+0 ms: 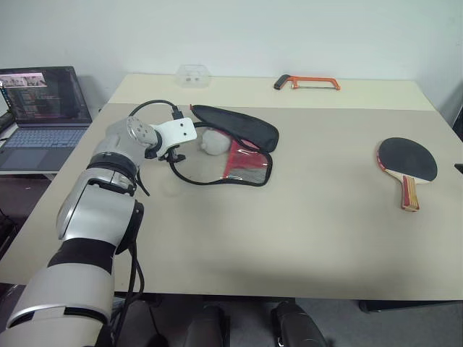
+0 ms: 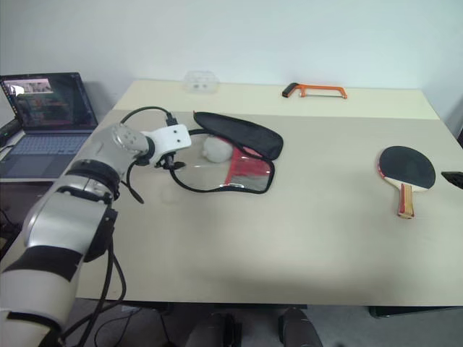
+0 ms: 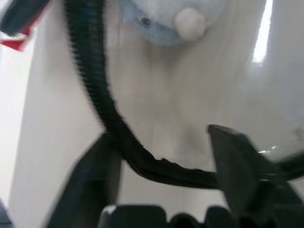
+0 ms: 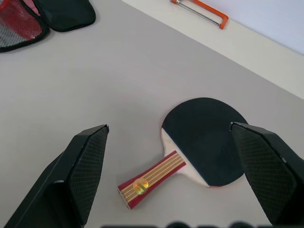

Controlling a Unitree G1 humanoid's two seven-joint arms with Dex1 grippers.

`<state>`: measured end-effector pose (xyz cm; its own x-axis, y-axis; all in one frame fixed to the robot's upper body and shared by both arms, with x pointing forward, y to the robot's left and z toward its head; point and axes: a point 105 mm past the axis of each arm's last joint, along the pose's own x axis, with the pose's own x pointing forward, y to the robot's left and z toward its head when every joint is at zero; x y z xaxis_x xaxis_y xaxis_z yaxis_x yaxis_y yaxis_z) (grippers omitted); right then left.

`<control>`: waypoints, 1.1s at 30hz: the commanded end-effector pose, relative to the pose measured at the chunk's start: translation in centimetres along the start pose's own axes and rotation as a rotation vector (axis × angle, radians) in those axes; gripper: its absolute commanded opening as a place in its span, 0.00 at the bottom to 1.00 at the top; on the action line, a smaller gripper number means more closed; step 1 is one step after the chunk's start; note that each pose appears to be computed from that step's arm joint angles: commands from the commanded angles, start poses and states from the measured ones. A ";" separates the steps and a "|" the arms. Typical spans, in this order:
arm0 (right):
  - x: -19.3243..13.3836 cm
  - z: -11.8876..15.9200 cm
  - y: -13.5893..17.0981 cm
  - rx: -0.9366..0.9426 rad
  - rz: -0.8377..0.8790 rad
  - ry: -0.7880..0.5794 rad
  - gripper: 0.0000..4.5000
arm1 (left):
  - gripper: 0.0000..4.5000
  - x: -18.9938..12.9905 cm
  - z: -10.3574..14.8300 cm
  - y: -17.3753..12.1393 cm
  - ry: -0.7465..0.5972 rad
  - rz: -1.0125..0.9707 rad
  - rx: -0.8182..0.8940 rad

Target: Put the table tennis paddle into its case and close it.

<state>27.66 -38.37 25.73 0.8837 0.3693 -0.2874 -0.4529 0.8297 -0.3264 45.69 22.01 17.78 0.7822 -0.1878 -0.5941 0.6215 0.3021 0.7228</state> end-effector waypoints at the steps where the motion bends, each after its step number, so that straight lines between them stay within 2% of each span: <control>1: 0.0 1.1 0.1 -0.025 0.007 -0.039 1.00 | 0.99 -1.2 -0.3 1.9 -0.003 0.085 0.040; 6: 0.2 1.1 0.0 -0.025 0.013 -0.035 1.00 | 0.99 -2.6 -1.4 3.5 0.002 0.149 0.018; 10: 0.3 1.1 0.0 -0.024 0.018 -0.035 1.00 | 0.99 -3.7 -1.7 4.2 -0.048 0.165 -0.041; 15: 0.4 1.2 0.2 -0.024 0.030 -0.037 1.00 | 0.99 -4.4 -0.8 2.4 -0.219 -0.020 -0.132; 18: 0.3 1.1 0.4 -0.021 0.037 -0.035 1.00 | 0.99 -4.9 0.9 -0.5 -0.373 -0.247 -0.144; 22: 0.3 1.0 0.5 -0.020 0.038 -0.030 1.00 | 0.99 -3.9 3.8 -5.0 -0.474 -0.440 -0.082; 26: 0.2 1.0 0.5 -0.022 0.038 -0.028 1.00 | 0.99 -1.2 7.1 -8.9 -0.500 -0.458 -0.055; 33: -0.2 1.1 0.4 -0.026 0.032 -0.021 1.00 | 0.99 1.4 12.5 -11.6 -0.548 -0.399 -0.052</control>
<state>27.86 -37.77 24.77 0.8572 0.4007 -0.3233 -0.4948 0.8148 -0.3020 39.82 8.18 11.77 0.3902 -0.7261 -0.5661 0.8978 0.1637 0.4090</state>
